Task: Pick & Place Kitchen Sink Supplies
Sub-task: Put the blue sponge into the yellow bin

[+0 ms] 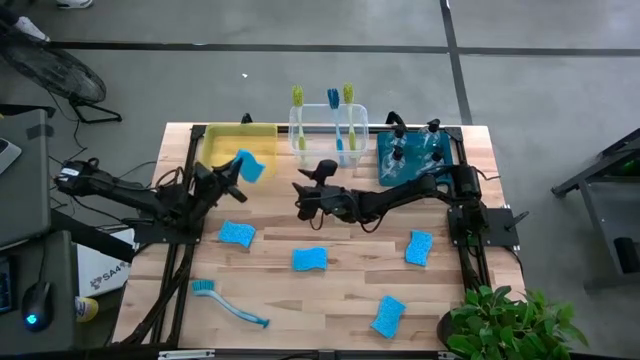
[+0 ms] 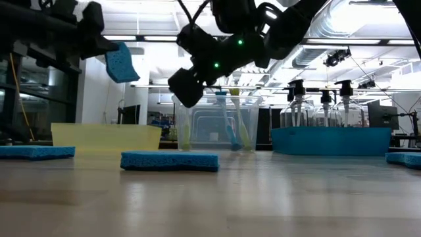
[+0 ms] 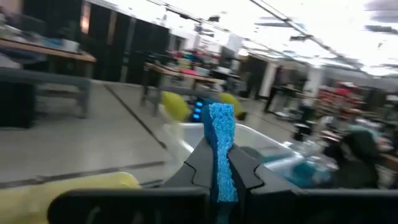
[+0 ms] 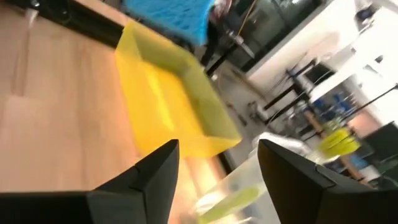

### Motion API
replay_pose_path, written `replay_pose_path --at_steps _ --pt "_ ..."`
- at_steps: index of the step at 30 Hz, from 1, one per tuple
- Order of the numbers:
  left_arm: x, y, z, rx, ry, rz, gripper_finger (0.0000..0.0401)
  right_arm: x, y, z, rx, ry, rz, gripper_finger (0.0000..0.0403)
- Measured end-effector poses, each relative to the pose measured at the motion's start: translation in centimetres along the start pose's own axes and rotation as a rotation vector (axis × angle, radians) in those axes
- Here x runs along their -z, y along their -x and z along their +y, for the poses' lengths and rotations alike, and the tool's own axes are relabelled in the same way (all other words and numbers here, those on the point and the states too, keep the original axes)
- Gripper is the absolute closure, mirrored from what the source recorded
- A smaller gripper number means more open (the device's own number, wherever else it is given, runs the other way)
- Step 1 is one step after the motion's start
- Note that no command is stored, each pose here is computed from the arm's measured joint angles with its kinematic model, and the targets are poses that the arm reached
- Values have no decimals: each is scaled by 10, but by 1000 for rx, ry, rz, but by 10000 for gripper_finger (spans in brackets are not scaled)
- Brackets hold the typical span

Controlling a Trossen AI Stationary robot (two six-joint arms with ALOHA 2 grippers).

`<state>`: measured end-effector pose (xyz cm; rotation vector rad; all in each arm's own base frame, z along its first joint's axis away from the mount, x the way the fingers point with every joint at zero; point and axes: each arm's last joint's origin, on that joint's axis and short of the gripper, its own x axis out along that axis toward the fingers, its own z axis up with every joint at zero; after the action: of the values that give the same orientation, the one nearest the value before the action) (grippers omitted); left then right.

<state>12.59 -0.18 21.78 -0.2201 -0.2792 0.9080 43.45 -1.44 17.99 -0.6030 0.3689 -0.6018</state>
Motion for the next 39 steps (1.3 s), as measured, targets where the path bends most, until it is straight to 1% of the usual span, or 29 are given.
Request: replay_pose_path --at_steps 4,7,13,15,18,21,24,27,30,35,39 --pt "-1 -11 9 -89 -33 -32 395 5 -1 2 -32 -28 33 191" --pt "2 -20 16 -124 -45 -37 395 5 -1 2 -26 -23 43 190" --pt "17 -41 39 -192 -58 46 395 5 -1 2 -17 -25 44 192" --pt "19 -48 48 -219 -44 60 395 5 -1 2 -17 -26 44 191" --pt "20 -58 58 -223 -7 74 396 5 -1 1 -20 -26 43 190" --pt "20 -68 64 -222 4 106 396 6 -2 0 -20 -28 41 192" --pt "21 -81 65 -239 -17 146 396 7 -3 -1 -16 -30 43 193" --pt "23 -95 60 -254 -66 191 396 7 -4 -2 -12 -33 43 194" --pt "31 -110 56 -302 -106 255 396 7 -4 -2 -11 -32 44 194" --pt "48 -132 54 -426 -139 309 396 8 -4 -2 -10 -35 54 194" --pt "59 -144 48 -463 -153 328 396 8 -4 -2 -6 -34 58 194"
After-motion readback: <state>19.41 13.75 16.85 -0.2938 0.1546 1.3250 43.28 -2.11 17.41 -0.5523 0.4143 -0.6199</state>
